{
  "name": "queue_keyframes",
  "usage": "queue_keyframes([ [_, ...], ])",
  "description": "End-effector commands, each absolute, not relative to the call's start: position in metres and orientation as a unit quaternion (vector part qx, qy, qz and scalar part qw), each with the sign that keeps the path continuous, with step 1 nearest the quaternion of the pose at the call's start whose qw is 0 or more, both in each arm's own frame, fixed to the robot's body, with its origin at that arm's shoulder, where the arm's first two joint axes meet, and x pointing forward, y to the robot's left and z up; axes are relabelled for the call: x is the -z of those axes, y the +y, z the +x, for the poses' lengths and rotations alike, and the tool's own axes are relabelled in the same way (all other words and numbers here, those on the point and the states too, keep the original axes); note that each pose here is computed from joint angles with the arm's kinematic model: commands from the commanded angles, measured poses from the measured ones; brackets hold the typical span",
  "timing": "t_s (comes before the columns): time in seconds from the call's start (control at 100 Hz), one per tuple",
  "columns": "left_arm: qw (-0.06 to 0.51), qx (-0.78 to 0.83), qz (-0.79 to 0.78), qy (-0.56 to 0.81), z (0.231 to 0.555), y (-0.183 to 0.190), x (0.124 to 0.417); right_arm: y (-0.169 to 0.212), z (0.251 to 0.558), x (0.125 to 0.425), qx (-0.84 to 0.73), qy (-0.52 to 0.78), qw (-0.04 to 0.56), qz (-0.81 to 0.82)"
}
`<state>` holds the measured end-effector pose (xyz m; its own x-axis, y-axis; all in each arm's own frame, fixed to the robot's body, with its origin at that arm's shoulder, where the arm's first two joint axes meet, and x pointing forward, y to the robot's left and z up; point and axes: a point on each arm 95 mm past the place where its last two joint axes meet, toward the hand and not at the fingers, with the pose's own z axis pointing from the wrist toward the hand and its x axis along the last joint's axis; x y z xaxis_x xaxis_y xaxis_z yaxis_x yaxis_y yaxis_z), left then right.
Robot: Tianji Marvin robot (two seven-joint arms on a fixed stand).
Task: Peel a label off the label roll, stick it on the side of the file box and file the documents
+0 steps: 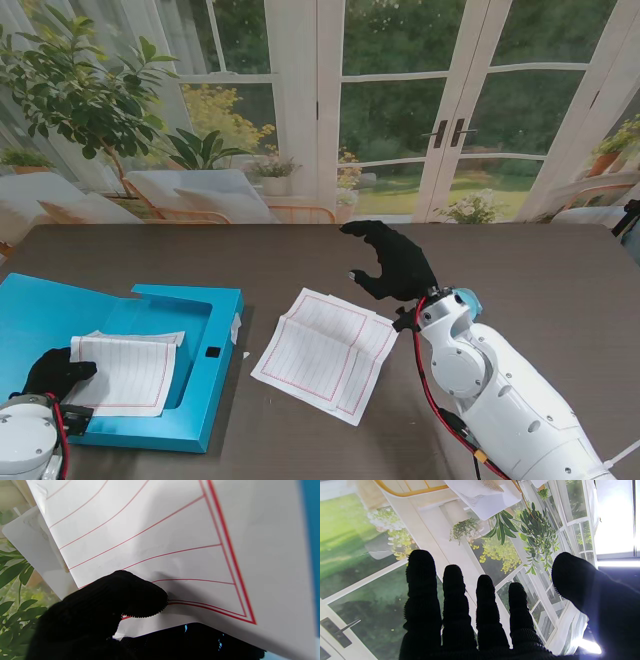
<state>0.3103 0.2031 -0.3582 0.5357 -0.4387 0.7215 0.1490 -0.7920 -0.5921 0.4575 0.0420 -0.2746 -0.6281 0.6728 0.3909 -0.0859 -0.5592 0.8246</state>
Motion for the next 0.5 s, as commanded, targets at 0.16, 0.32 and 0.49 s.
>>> queue_keyframes([
  [0.16,0.300,0.484,-0.818,0.080,0.323,0.197,0.359,0.043,0.456,0.283,-0.800,0.412,0.227,0.371],
  [0.32,0.297,0.475,-0.823,0.089,0.329,0.196,0.360,0.042,0.456,0.286,-0.800,0.411,0.225,0.375],
  [0.49,0.293,0.452,-0.835,0.114,0.331,0.193,0.360,0.041,0.457,0.287,-0.800,0.409,0.223,0.378],
])
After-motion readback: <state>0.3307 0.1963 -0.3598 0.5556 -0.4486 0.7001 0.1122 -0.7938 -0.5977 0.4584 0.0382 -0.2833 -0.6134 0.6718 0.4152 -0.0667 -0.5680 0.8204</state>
